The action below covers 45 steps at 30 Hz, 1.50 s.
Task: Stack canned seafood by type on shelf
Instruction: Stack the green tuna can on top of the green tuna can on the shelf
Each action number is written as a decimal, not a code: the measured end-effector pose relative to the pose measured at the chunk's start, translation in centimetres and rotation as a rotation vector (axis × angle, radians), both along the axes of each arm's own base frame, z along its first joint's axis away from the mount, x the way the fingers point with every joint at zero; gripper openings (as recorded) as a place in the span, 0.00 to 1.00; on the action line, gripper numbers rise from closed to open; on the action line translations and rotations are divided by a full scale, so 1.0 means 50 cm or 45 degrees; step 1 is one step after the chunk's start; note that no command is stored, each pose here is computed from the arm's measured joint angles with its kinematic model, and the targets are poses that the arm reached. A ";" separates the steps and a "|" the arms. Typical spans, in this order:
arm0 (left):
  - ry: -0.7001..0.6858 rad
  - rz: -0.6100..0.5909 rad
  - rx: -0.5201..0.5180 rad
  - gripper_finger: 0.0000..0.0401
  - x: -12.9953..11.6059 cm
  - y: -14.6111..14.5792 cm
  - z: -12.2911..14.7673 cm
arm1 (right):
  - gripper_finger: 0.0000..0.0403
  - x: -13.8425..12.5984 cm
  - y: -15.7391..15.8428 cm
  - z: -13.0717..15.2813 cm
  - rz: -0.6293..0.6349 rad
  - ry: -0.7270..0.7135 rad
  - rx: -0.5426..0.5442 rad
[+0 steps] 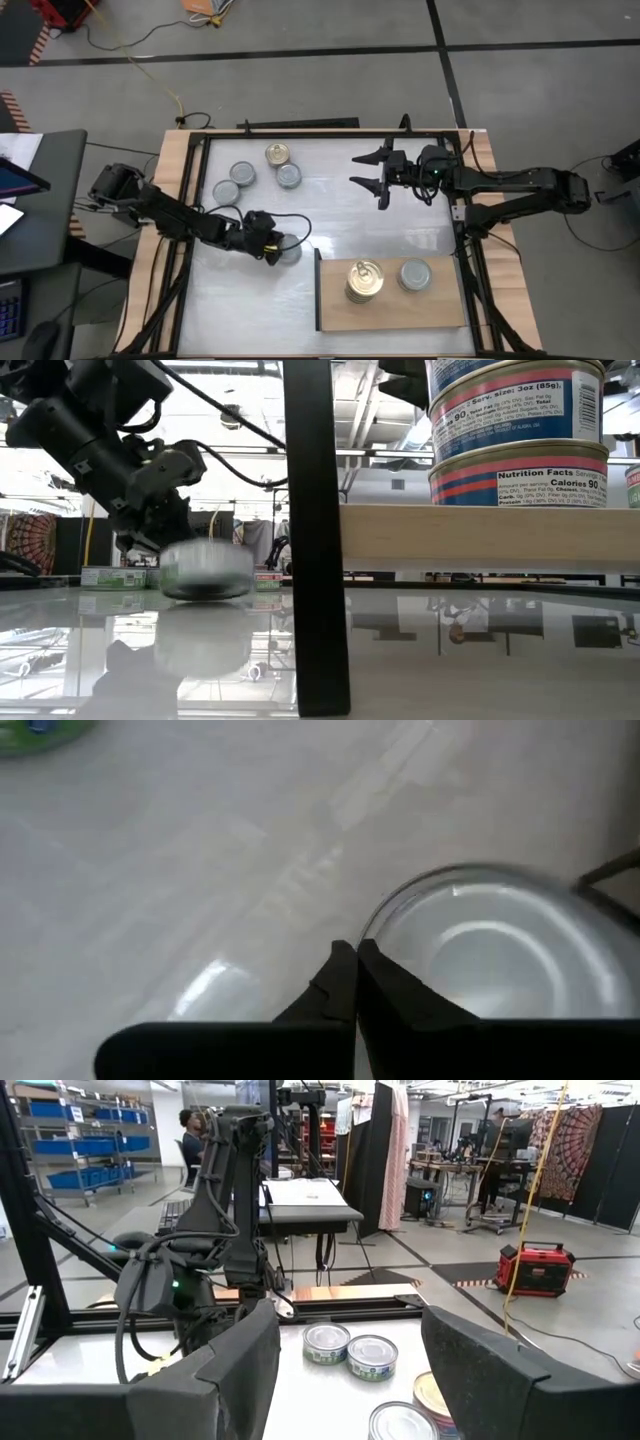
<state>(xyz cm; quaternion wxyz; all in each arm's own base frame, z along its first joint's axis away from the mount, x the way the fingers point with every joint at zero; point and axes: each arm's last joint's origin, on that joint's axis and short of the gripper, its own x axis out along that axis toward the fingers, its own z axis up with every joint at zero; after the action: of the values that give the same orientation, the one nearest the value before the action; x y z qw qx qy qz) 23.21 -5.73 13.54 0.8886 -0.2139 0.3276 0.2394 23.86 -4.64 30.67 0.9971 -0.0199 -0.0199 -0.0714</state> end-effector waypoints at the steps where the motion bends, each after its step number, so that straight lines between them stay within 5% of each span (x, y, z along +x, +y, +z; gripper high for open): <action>1: 0.015 0.002 0.008 0.00 -0.003 0.001 0.000 | 0.67 0.000 0.000 0.000 0.000 0.000 0.000; 4: 0.137 0.004 0.003 0.00 -0.017 0.008 -0.014 | 0.67 0.000 0.000 0.000 0.000 0.001 0.001; 15: 0.158 0.075 0.056 0.00 -0.052 0.019 0.022 | 0.67 0.000 0.000 -0.001 0.000 0.007 0.001; 26: -0.014 0.075 0.216 0.00 -0.087 0.007 0.082 | 0.67 0.000 0.000 -0.003 -0.001 0.021 -0.019; 37: 0.290 -0.108 0.560 0.27 0.002 0.041 0.076 | 0.67 0.000 0.000 0.000 0.000 0.000 0.006; 45: 0.570 -0.142 0.767 0.43 0.020 0.067 0.034 | 0.67 -0.001 -0.003 -0.004 -0.008 0.031 -0.019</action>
<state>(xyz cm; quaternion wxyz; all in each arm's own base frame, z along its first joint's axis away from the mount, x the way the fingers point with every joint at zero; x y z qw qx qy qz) 24.19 -2.37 15.26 0.8298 0.1327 0.4396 0.3172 23.83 -4.78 30.46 0.9968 -0.0283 -0.0083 -0.0741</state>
